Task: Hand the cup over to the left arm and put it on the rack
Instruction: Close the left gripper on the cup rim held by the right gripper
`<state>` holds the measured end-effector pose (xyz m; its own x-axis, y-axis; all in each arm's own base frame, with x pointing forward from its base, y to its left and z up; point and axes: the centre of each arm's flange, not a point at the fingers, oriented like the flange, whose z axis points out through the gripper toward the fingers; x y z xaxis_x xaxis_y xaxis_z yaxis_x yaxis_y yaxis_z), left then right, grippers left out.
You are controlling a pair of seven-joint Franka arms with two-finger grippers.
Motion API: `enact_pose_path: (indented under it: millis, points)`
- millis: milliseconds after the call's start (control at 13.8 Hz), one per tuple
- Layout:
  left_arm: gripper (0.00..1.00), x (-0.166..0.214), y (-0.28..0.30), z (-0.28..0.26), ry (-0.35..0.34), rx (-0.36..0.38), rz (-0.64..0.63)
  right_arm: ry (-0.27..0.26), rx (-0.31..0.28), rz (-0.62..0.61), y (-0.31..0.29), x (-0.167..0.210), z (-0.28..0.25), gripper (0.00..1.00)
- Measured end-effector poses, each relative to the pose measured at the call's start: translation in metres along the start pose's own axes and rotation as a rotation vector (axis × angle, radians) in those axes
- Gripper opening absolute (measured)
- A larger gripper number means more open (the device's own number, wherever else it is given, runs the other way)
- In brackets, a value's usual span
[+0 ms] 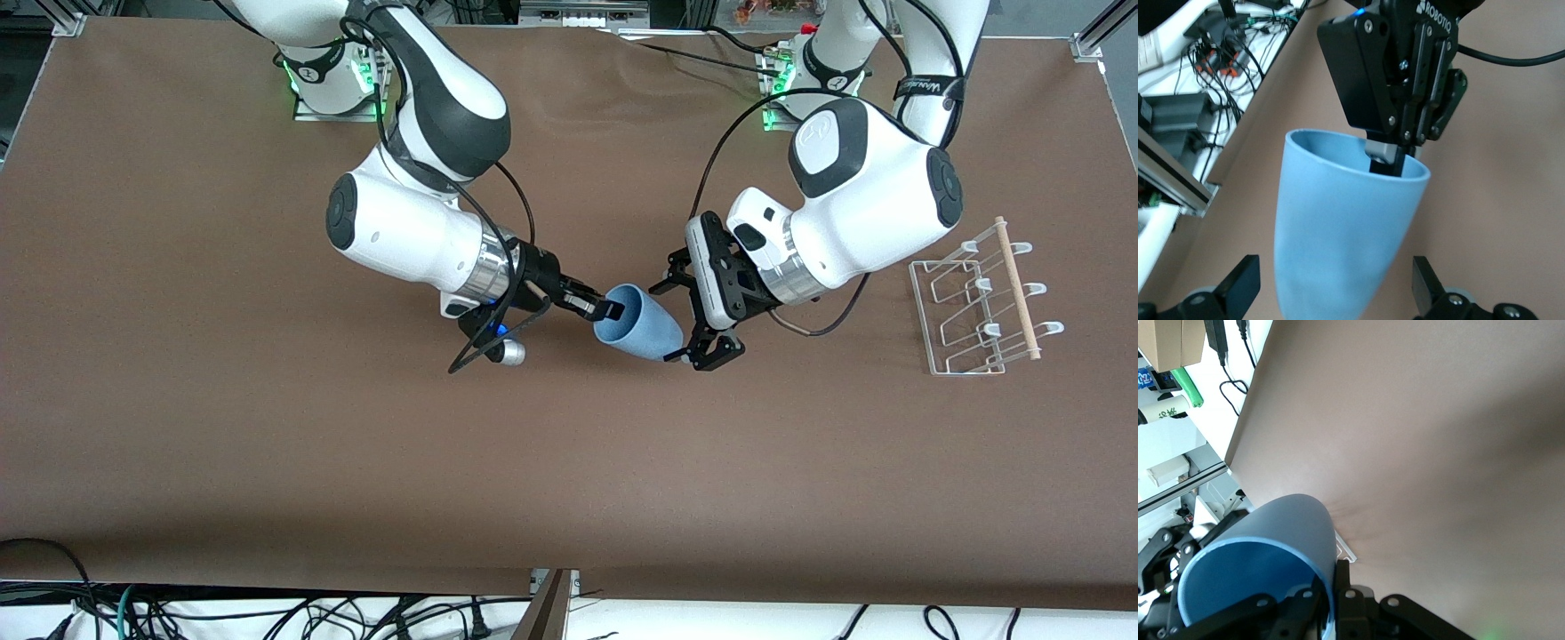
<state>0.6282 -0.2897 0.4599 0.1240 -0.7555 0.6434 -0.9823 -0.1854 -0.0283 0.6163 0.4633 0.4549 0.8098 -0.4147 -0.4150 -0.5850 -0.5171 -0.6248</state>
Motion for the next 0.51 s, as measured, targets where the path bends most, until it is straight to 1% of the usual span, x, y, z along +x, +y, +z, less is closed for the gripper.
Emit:
enact_pose_path:
  millis: [145, 217, 290, 362, 435, 507]
  points:
    - [0.99, -0.0032, -0.002, 0.0063, 0.044, -0.003, 0.013, -0.004, 0.002, 0.013, -0.0025, -0.0049, 0.001, 0.05]
    - [0.96, -0.0051, -0.0028, 0.0096, 0.055, -0.004, 0.025, -0.003, 0.005, 0.023, -0.0031, -0.0058, 0.0011, 0.05]
    - [0.96, -0.0066, -0.0036, 0.0117, 0.06, -0.002, 0.034, -0.003, 0.007, 0.027, -0.0039, -0.0064, 0.0007, 0.05]
    - [0.89, -0.0071, -0.0035, 0.0127, 0.06, -0.004, 0.041, 0.0, 0.014, 0.032, -0.0056, -0.0069, -0.0004, 0.05]
    - [0.78, -0.0075, -0.0038, 0.0123, 0.059, -0.004, 0.047, 0.003, 0.019, 0.041, -0.0072, -0.0069, -0.0021, 0.05]
    - [0.77, -0.0074, -0.0041, 0.0118, 0.06, -0.003, 0.053, 0.003, 0.02, 0.049, -0.0075, -0.0072, -0.0022, 0.05]
